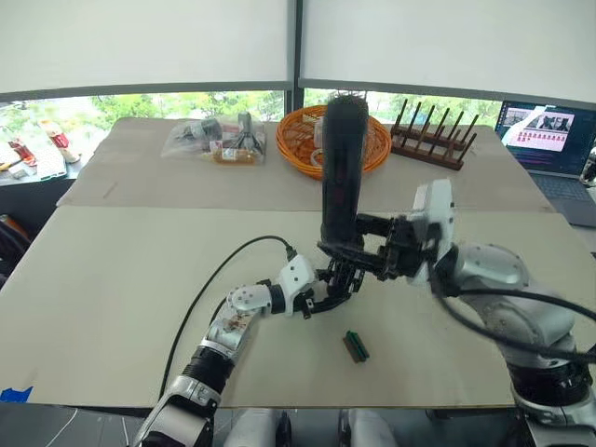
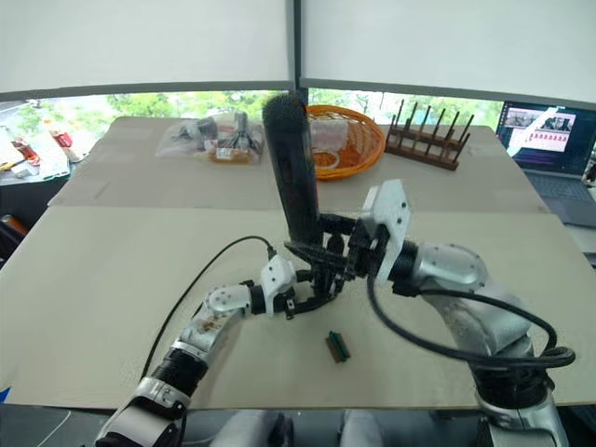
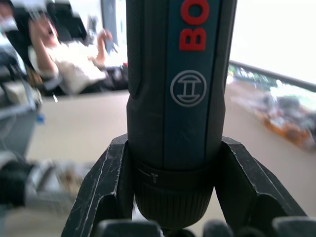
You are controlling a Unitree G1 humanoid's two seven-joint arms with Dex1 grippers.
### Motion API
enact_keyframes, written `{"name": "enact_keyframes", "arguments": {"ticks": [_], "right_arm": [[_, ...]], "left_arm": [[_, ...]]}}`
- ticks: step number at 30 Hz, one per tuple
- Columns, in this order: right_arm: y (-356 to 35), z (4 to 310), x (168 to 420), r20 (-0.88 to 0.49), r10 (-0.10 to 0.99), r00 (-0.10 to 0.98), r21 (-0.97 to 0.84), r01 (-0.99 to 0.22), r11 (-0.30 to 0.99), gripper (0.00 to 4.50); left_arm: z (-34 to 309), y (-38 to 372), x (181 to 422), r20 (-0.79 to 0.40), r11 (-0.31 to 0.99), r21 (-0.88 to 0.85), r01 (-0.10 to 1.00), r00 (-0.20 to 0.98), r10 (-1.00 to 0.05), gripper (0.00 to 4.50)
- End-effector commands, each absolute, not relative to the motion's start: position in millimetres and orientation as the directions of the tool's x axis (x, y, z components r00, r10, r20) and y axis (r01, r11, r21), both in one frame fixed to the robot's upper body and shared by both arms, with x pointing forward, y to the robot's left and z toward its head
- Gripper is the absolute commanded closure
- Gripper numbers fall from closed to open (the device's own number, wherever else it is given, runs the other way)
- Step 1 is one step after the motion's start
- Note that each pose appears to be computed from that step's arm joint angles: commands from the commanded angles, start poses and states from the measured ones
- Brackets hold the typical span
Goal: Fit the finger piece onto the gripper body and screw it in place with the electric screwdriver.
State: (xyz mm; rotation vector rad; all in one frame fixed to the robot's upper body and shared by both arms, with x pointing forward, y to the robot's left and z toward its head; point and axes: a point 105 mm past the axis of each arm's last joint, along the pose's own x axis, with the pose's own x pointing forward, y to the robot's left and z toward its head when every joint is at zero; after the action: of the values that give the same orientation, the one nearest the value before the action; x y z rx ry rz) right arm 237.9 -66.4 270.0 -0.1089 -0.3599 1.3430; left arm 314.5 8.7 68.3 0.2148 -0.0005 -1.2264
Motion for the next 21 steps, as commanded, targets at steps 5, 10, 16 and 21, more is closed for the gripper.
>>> {"name": "enact_keyframes", "arguments": {"ticks": [5, 10, 16, 21], "right_arm": [[-64.4, 290.4, 216.7, 0.235, 0.968, 0.092, -0.328, -0.929, 0.168, 2.61], [-87.6, 271.7, 213.1, 0.135, 0.983, 0.122, -0.095, -0.986, 0.136, 2.61], [-158.8, 233.4, 221.3, -0.116, 0.941, 0.319, 0.374, -0.863, 0.339, 2.61], [-228.0, 177.8, 235.2, -0.399, 0.798, 0.450, 0.573, -0.558, 0.601, 2.61]], "left_arm": [[48.4, 12.5, 314.4, -0.185, 0.348, 0.117, 0.930, 0.365, -0.912, 2.19], [56.3, 41.0, 297.5, -0.216, 0.284, 0.142, 0.948, 0.309, -0.926, 0.27], [72.8, 107.6, 260.3, -0.335, 0.172, 0.115, 0.978, 0.201, -0.920, 0.00], [91.0, 149.4, 243.2, -0.451, 0.109, 0.065, 0.992, 0.127, -0.883, 0.00]]}}
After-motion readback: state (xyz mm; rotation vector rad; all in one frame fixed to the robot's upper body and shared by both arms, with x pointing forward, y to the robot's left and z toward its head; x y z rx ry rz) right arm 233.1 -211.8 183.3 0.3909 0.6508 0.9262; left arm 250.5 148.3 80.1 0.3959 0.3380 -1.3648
